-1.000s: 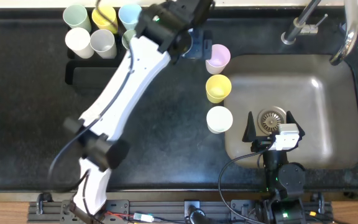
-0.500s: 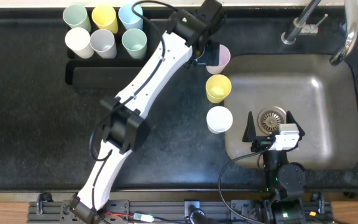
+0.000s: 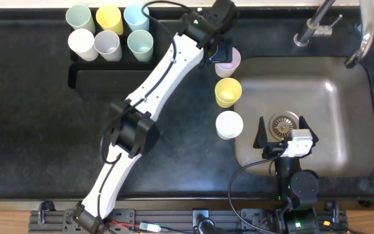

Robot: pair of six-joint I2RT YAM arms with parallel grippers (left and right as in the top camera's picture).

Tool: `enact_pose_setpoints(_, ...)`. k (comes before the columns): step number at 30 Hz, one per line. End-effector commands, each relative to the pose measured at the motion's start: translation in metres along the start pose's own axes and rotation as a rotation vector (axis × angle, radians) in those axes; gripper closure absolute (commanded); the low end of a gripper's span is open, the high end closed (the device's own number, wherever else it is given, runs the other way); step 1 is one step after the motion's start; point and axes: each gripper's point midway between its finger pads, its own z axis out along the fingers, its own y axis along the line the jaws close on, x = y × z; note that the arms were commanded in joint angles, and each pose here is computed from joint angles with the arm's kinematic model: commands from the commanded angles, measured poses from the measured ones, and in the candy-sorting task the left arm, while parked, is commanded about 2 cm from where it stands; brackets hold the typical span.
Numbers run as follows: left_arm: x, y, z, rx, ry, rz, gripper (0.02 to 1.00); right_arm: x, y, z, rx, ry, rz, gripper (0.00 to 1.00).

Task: Store Cups

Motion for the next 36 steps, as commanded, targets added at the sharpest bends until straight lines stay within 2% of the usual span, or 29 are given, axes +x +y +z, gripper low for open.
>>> enact_pose_setpoints(1, 0.0, -0.011, 0.007, 0.012, -0.015, 0.004, 0.386, 0.004, 0.001, 0.0, -0.006, 0.0, 0.0, 0.005)
enact_pose_setpoints(3, 0.0, -0.012, 0.007, 0.014, -0.016, 0.005, 0.437, 0.004, 0.001, 0.0, -0.006, 0.0, 0.0, 0.003)
enact_pose_setpoints(6, 0.003, -0.015, 0.006, 0.016, -0.015, 0.011, 0.443, 0.004, 0.001, 0.0, -0.006, 0.0, 0.0, 0.003)
enact_pose_setpoints(7, 0.003, -0.016, 0.006, 0.018, -0.016, 0.013, 0.474, 0.004, 0.001, 0.0, -0.006, 0.0, 0.0, 0.003)
enact_pose_setpoints(9, 0.003, -0.017, 0.006, 0.022, -0.019, 0.014, 0.597, 0.004, 0.001, 0.0, -0.006, 0.0, 0.0, 0.003)
enact_pose_setpoints(18, -0.002, -0.025, 0.005, 0.058, -0.037, 0.053, 0.985, 0.004, 0.001, 0.0, -0.006, 0.0, 0.0, 0.003)
enact_pose_setpoints(22, -0.008, -0.017, -0.017, 0.038, -0.062, 0.053, 0.985, 0.004, 0.001, 0.0, -0.006, 0.0, 0.0, 0.003)
enact_pose_setpoints(27, -0.034, 0.015, -0.093, 0.012, -0.191, 0.0, 0.985, 0.004, 0.001, 0.0, -0.006, 0.0, 0.0, 0.003)
enact_pose_setpoints(32, -0.052, 0.088, -0.188, -0.03, -0.392, -0.17, 0.985, 0.004, 0.001, 0.0, -0.006, 0.0, 0.0, 0.003)
enact_pose_setpoints(36, -0.034, 0.176, -0.234, -0.088, -0.459, -0.392, 0.985, 0.004, 0.001, 0.0, -0.006, 0.0, 0.0, 0.003)
